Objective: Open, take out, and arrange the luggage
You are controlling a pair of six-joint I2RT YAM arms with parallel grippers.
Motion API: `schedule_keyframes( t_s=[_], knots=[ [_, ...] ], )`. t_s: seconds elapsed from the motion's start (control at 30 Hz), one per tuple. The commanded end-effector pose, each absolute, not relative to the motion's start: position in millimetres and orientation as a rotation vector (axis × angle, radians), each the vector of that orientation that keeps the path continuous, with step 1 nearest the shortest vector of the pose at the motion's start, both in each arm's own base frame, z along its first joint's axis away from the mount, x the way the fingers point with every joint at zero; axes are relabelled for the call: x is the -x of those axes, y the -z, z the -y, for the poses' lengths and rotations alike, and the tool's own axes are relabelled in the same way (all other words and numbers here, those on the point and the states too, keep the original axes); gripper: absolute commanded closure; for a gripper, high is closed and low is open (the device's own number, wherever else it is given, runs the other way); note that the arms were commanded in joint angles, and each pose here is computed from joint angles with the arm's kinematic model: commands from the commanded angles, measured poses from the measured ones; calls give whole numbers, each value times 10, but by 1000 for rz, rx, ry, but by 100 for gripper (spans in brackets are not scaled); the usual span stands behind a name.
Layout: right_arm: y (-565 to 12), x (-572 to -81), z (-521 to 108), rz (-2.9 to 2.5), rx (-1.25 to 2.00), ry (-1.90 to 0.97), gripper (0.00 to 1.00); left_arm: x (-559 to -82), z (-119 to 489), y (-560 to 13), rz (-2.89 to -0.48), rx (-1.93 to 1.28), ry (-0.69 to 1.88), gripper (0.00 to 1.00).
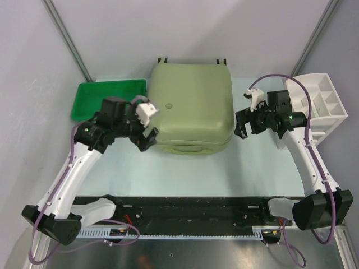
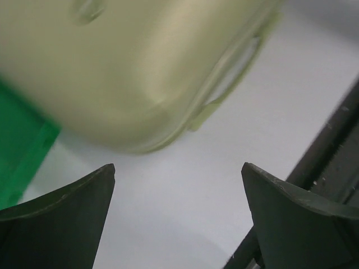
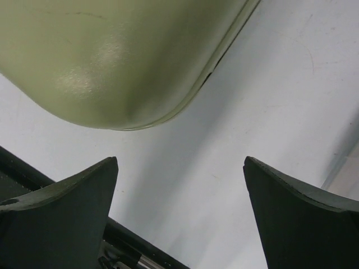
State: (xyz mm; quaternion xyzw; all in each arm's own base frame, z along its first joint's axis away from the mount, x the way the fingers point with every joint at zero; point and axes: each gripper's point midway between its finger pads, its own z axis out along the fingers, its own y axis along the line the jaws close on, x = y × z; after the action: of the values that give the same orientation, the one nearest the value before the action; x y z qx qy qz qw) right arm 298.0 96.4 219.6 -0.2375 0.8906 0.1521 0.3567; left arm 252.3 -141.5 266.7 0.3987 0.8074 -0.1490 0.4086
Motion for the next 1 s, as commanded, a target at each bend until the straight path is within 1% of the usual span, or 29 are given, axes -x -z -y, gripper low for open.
schedule_keyframes(
  t_s=[0.0, 0.07, 0.1, 0.17, 0.2, 0.23, 0.27, 0.33, 0.37, 0.43, 0.47, 0.5, 0.7, 0.8, 0.93, 0.97],
  knots=[
    [-2455, -3145, -891, -2231, 477, -402, 0, -2111, 1940, -2759, -1663, -1460, 507, 0],
    [-2456, -3173, -866, -2232, 460, -413, 0, -1936, 2169, -2656, -1568, -1596, 586, 0],
    [-2454, -3184, -818, -2237, 441, -417, 0, -1824, 2277, -2579, -1483, -1680, 652, 0],
    [-2447, -3204, -785, -2243, 417, -426, 0, -1691, 2451, -2345, -1425, -1784, 722, 0],
    [-2449, -3226, -740, -2243, 397, -418, 0, -1742, 2547, -2291, -1375, -1810, 692, 0],
    [-2445, -3227, -725, -2246, 392, -414, 0, -1691, 2644, -2214, -1342, -1844, 693, 0],
    [-2444, -3235, -707, -2246, 388, -403, 0, -1706, 2681, -2027, -1356, -1869, 678, 1],
    [-2435, -3222, -692, -2252, 389, -396, 0, -1830, 2857, -1989, -1279, -1860, 584, 2],
    [-2430, -3218, -687, -2254, 395, -392, 0, -1850, 2892, -1850, -1283, -1878, 567, 4],
    [-2424, -3199, -678, -2261, 395, -389, 0, -1904, 3021, -1818, -1233, -1877, 543, 9],
    [-2414, -3191, -682, -2264, 399, -390, 0, -1945, 3044, -1702, -1256, -1886, 529, 14],
    [-2409, -3188, -670, -2268, 395, -387, 0, -2001, 3102, -1673, -1247, -1878, 513, 15],
    [-2374, -3214, -649, -2277, 398, -370, 0, -2206, 3267, -1277, -1296, -1902, 445, 20],
    [-2371, -3234, -633, -2277, 391, -361, 0, -2325, 3303, -1165, -1327, -1887, 393, 23],
    [-2370, -3234, -632, -2277, 392, -358, 0, -2464, 3302, -925, -1406, -1883, 334, 25],
    [-2370, -3231, -625, -2278, 390, -353, 0, -2492, 3300, -877, -1432, -1873, 324, 27]
  ],
)
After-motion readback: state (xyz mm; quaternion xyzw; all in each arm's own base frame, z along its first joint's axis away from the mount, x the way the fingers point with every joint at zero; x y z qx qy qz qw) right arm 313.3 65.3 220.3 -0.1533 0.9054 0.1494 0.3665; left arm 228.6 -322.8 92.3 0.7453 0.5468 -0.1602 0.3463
